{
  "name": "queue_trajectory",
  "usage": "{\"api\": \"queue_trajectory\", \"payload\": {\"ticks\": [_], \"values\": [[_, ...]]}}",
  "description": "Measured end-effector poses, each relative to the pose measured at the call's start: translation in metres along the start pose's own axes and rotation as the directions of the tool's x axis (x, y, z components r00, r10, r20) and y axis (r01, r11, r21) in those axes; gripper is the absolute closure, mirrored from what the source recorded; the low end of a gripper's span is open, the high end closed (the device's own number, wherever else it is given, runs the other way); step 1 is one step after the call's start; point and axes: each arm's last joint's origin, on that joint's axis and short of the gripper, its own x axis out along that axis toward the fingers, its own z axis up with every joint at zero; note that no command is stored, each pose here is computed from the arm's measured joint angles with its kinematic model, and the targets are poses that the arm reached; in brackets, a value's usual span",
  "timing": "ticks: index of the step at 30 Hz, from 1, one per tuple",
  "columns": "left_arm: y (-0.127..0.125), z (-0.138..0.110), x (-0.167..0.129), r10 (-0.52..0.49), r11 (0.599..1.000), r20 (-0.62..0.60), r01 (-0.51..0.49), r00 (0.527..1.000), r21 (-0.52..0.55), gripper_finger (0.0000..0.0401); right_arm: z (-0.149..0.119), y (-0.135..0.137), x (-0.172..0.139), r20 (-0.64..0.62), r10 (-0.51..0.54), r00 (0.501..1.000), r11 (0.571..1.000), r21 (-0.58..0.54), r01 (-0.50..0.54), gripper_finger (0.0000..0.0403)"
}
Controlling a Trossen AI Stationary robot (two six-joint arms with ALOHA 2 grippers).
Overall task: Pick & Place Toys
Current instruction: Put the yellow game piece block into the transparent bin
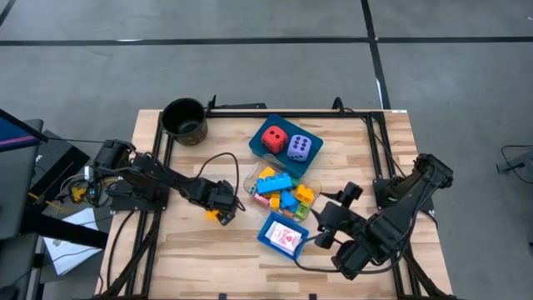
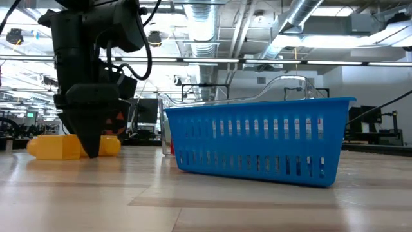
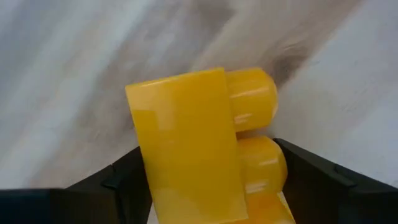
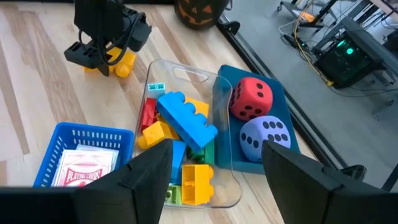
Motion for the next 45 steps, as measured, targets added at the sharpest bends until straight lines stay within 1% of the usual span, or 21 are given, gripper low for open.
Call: {"api": "queue_trajectory", "payload": {"ticks": [2,7,10,13,15,18,22,25,27,29,31,33,35,37,40,41,42,45], "values": [[0.003,-0.001,-0.003,0.013,1.000,0.007,-0.013,1.000,0.018,0.0128,0.001,-0.002,-0.001,0.014,-0.004,1.000,1.000,0.003,0.004,0.0164],[0.012,0.000,-0.027,-0.004,1.000,0.074,0.004,0.997,0.009,0.0128,0.000,-0.001,-0.002,0.022,-0.003,1.000,1.000,0.000,0.003,0.0164],[0.016,0.000,-0.049,-0.071,0.997,0.159,0.072,0.985,0.001,0.0128,-0.001,0.000,-0.004,0.024,0.002,1.000,1.000,0.005,-0.002,0.0164],[0.018,0.000,-0.071,-0.140,0.990,0.284,0.143,0.949,0.011,0.0128,-0.002,0.000,-0.006,0.032,0.006,0.999,1.000,0.004,-0.006,0.0164],[0.019,0.000,-0.086,-0.196,0.980,0.373,0.195,0.907,0.041,0.0128,-0.002,0.001,-0.008,0.040,0.008,0.999,1.000,0.007,-0.008,0.0164],[0.020,0.003,-0.106,-0.270,0.961,0.495,0.259,0.826,0.091,0.0128,-0.003,0.001,-0.009,0.056,0.007,0.998,1.000,0.006,-0.007,0.0164],[0.024,0.016,-0.130,-0.352,0.931,0.632,0.329,0.690,0.159,0.0128,-0.002,0.001,-0.008,0.057,0.002,0.998,1.000,0.010,-0.003,0.0164],[0.029,0.030,-0.142,-0.370,0.918,0.719,0.350,0.589,0.186,0.0128,-0.001,0.000,-0.007,0.079,-0.015,0.997,1.000,0.009,0.014,0.0164],[0.032,0.040,-0.147,-0.386,0.910,0.751,0.357,0.536,0.212,0.0128,0.001,-0.001,-0.005,0.102,-0.034,0.994,0.999,-0.006,0.035,0.0164],[0.037,0.049,-0.149,-0.390,0.906,0.773,0.358,0.501,0.225,0.0128,0.003,-0.003,-0.004,0.132,-0.053,0.990,0.998,-0.005,0.055,0.0164],[0.040,0.057,-0.147,-0.373,0.913,0.790,0.344,0.487,0.218,0.0128,0.007,-0.010,-0.005,0.163,-0.070,0.984,0.997,0.000,0.071,0.0164],[0.045,0.062,-0.144,-0.346,0.925,0.793,0.321,0.500,0.201,0.0125,0.012,-0.019,-0.006,0.202,-0.093,0.975,0.996,0.021,0.091,0.0164],[0.047,0.069,-0.140,-0.324,0.932,0.803,0.317,0.500,0.179,0.0123,0.017,-0.030,-0.006,0.220,-0.113,0.969,0.993,0.046,0.106,0.0164],[0.047,0.073,-0.134,-0.314,0.937,0.796,0.305,0.517,0.172,0.0126,0.022,-0.040,-0.005,0.233,-0.137,0.963,0.990,0.063,0.125,0.0164],[0.042,0.079,-0.128,-0.353,0.924,0.785,0.322,0.509,0.207,0.0128,0.027,-0.049,-0.002,0.242,-0.165,0.956,0.985,0.086,0.148,0.0164],[0.040,0.082,-0.126,-0.366,0.918,0.785,0.333,0.499,0.217,0.0128,0.028,-0.050,-0.001,0.244,-0.172,0.954,0.984,0.091,0.154,0.0164],[0.036,0.085,-0.124,-0.386,0.909,0.784,0.347,0.487,0.232,0.0128,0.028,-0.050,0.000,0.244,-0.177,0.953,0.983,0.093,0.159,0.0164],[0.026,0.091,-0.114,-0.427,0.893,0.761,0.358,0.487,0.272,0.0128,0.028,-0.046,0.003,0.242,-0.182,0.953,0.982,0.092,0.164,0.0164]]}}
